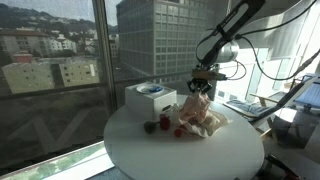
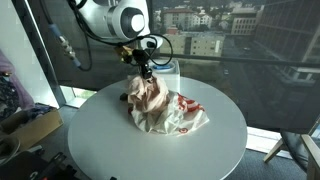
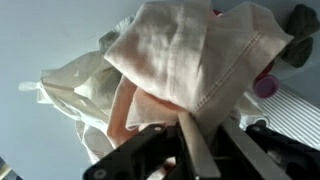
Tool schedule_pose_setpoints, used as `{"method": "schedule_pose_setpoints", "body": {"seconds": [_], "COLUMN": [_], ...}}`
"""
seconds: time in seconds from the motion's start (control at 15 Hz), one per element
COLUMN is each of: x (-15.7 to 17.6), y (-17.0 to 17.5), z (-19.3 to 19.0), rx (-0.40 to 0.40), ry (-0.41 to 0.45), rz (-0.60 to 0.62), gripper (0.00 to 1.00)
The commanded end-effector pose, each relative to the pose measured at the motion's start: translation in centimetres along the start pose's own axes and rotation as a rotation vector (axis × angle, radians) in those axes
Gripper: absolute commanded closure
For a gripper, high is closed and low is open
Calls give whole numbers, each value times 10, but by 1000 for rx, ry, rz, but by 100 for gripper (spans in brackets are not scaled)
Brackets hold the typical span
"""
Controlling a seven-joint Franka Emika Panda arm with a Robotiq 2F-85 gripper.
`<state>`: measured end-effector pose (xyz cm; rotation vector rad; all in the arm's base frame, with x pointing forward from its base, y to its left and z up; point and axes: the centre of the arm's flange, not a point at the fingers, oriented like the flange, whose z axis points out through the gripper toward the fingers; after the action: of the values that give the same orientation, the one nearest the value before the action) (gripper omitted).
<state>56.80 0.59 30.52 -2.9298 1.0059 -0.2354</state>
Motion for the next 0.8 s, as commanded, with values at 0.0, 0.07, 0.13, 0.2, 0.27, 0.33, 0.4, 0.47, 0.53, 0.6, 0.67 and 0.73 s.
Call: {"method": "schedule_pose_setpoints", "body": {"seconds": [0.0, 0.07, 0.13, 0.2, 0.27, 0.33, 0.4, 0.47, 0.53, 0.6, 0.67, 0.73], "x": [26, 26, 25, 23, 19, 18, 17, 17, 17, 18, 18, 19], "y": [-9, -7, -7, -8, -11, -13, -16, -17, -20, -25, -29, -34], "z": [31, 43, 56, 68, 79, 90, 103, 113, 123, 132, 139, 145], "rx": [-34, -50, -62, -73, -85, -103, -113, -127, -135, -150, -158, -166], "ry": [22, 18, 0, -10, -15, -14, -20, -18, -16, -7, -2, 17], "rz": [-12, -16, -21, -30, -43, -56, -71, -84, -100, -114, -132, -148], "gripper": [96, 96, 96, 96, 96, 96, 96, 96, 96, 96, 96, 96]}}
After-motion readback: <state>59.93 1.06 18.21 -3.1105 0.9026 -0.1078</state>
